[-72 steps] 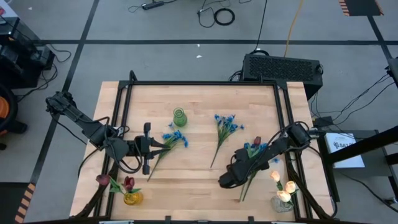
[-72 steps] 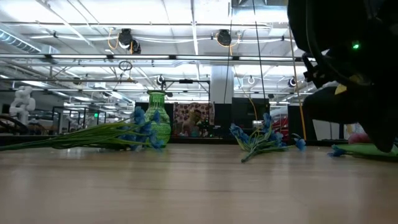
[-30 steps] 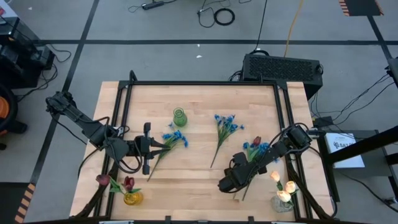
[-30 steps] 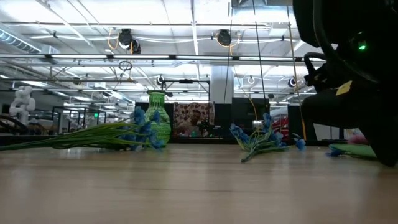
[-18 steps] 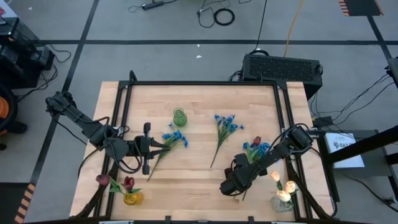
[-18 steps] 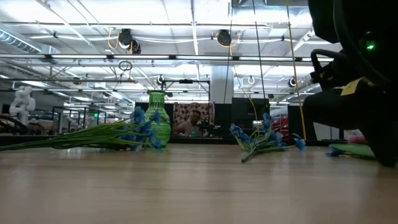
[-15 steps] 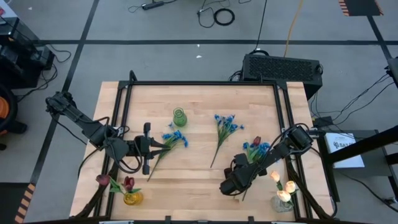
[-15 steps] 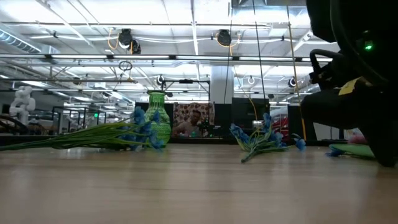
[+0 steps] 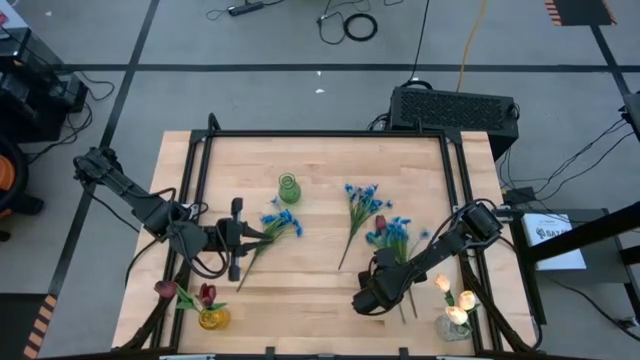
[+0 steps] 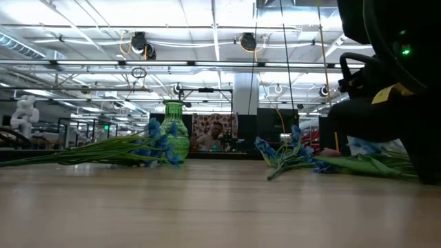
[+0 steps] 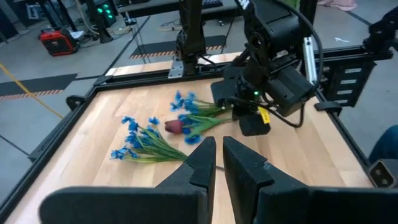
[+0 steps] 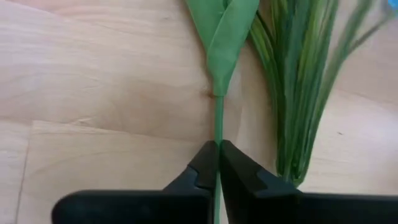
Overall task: Sort flowers into vase by color
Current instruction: Put the red flower into the yellow vase
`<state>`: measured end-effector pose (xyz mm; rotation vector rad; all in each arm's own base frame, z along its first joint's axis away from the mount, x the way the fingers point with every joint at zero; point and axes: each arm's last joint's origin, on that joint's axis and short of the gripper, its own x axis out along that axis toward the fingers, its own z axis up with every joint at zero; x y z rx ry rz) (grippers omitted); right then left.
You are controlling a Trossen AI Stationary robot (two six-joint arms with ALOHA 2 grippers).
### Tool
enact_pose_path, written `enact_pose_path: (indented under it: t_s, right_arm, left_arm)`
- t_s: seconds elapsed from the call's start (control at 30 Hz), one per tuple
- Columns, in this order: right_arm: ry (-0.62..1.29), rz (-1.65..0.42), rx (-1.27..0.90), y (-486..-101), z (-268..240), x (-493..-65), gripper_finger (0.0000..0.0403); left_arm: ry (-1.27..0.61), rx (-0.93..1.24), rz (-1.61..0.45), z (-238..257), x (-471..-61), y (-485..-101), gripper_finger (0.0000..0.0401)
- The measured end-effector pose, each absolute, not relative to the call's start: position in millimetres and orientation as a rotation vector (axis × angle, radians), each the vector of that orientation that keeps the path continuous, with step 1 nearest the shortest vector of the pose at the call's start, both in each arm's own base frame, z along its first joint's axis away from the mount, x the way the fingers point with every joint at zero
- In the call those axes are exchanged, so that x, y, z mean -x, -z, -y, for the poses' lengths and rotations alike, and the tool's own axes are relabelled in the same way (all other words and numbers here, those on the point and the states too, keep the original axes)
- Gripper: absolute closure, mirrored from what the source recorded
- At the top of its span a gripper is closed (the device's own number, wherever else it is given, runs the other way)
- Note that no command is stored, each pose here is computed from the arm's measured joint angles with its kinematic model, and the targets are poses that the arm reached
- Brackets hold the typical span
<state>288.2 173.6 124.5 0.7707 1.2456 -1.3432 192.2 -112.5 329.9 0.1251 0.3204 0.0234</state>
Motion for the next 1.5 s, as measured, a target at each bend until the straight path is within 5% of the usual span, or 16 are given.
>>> enact_pose_path:
  t_s: [0.47, 1.17, 1.5]
  right_arm:
    - [1.257, -1.179, -0.625, -179.0, -197.2, -300.0, 0.0402]
    - [0.683, -1.037, -0.205, -298.9, -182.2, -356.6, 0.0403]
    - [0.585, -0.989, 0.004, -341.4, -176.9, -345.6, 0.0402]
  left_arm:
    - [-0.016, -0.122, -0.322, 112.8, -192.2, -329.8, 0.0362]
    - [0.037, -0.072, -0.285, 120.8, -182.8, -341.8, 0.0362]
    - [0.109, -0.039, -0.167, 126.9, -147.5, -364.5, 0.0362]
